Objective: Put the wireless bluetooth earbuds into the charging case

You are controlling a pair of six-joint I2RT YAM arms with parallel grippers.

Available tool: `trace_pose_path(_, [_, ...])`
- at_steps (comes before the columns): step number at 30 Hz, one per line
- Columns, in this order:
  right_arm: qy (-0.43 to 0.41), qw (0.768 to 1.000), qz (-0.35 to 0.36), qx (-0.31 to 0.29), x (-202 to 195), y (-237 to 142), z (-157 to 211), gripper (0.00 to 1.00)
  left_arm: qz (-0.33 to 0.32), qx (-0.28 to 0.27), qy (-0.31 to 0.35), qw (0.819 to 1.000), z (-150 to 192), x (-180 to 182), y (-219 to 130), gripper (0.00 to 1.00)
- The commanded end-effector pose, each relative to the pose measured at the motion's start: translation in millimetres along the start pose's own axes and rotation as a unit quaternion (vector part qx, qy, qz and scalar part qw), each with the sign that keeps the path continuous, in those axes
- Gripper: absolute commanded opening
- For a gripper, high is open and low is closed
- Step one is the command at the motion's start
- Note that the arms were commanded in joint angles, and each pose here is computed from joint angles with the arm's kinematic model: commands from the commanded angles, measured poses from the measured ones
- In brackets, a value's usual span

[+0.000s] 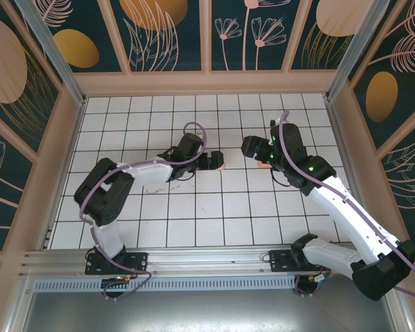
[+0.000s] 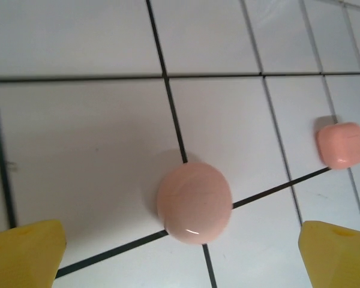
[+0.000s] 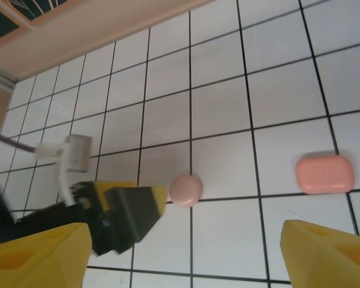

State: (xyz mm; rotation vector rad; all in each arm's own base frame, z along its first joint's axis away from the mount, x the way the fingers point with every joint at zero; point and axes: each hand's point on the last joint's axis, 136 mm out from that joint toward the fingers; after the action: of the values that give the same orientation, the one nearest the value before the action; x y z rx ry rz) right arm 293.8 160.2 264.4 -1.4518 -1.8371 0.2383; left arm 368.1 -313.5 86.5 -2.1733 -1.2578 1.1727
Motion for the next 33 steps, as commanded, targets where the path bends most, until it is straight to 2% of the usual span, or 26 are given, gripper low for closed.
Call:
trace_pose_path(1, [-0.012,0.999,0.008,-0.039,3,-15,-24,0.87,-0.02,-0.072,0.047,0.996,-42,-10,-51,0.99])
trace_pose_path(5, [-0.017,0.996,0.042,-0.082,-12,-17,-45,0.9,-0.021,-0.15,0.081,0.985,-75,-22,-103,0.99])
trace_pose_path(9, [-0.016,0.987,0.104,-0.118,-39,-11,-60,0.94,-0.034,-0.242,0.11,0.963,-99,-23,-161,0.99])
trace_pose_path(11, [-0.01,0.98,0.14,-0.14,-57,-6,-66,0.94,-0.051,-0.298,0.127,0.945,-103,-14,-190,0.99])
trace_pose_path(12, [-0.008,0.977,0.152,-0.151,-66,-2,-68,0.98,-0.065,-0.326,0.139,0.933,-105,-8,-205,0.98])
trace_pose_path(17, [0.015,0.963,0.187,-0.195,-111,14,-74,0.99,-0.131,-0.445,0.196,0.864,-99,20,-275,0.99])
trace_pose_path(22, [0.012,0.954,0.225,-0.199,-149,32,-70,0.99,-0.204,-0.476,0.214,0.828,-87,60,-305,0.99])
trace_pose_path(26, [0.024,0.954,0.243,-0.176,-180,49,-59,0.99,-0.25,-0.499,0.165,0.814,-78,112,-318,0.99])
trace_pose_path(29, [0.023,0.949,0.261,-0.174,-197,57,-53,0.99,-0.286,-0.493,0.146,0.809,-71,144,-313,0.99])
trace_pose_path(33, [0.016,0.942,0.275,-0.192,-208,62,-51,0.99,-0.306,-0.468,0.126,0.819,-61,174,-290,0.99])
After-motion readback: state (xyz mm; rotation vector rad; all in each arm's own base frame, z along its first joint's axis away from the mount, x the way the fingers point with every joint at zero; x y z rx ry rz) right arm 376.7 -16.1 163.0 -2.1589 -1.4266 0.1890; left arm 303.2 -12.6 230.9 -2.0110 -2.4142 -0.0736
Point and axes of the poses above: each hand's point on the last joint's axis, 136 mm out from that joint toward the fingers, its own y axis out along the fingers, its own x axis along the line the jaws close on, z = x × y, and after that the axes turned 2 degrees about y, right-handed
